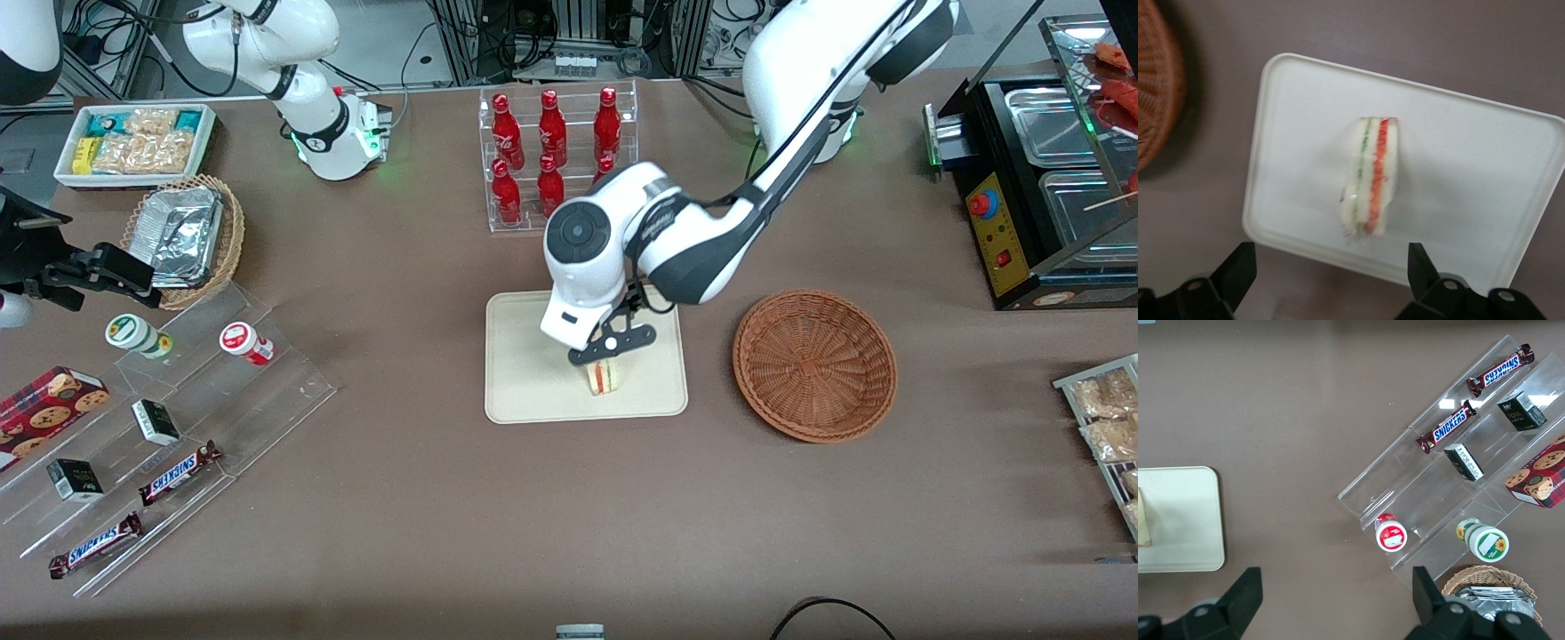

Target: Place sandwich from basket to tray

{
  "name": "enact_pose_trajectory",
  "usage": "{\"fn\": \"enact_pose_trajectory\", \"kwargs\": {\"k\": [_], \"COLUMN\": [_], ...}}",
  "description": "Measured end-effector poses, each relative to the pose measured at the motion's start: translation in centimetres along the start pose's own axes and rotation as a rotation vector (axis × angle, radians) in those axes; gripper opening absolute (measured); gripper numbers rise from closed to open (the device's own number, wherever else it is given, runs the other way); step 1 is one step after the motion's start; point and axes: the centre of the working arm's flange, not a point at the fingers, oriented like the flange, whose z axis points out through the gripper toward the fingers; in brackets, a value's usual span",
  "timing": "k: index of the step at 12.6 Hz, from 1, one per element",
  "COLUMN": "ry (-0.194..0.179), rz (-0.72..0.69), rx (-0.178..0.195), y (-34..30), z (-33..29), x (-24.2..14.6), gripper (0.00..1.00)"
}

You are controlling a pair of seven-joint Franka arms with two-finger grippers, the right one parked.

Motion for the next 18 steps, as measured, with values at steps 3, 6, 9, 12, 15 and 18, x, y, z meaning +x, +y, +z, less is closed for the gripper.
{"fn": "enact_pose_trajectory", "kwargs": {"k": [3,6,9,12,15,18], "ry": [-0.015,-0.03,-0.035,-0.029,-0.082,-0.193], "rz": [-0.054,-0.036,0.033,0.1,0.192,0.295], "rx": [0.064,0.071,0.095,0.109,0.089,0.053], "y": [-3.8,-8.2,-12.6,-16.9,-22.8,-31.7], "z": [-2.5,-3.2,-3.9,-5.7,-7.5,-10.4], "x": [2.0,6.3,7.7,8.3,8.9,10.0], "gripper": [1.0,1.0,1.0,1.0,1.0,1.0]}}
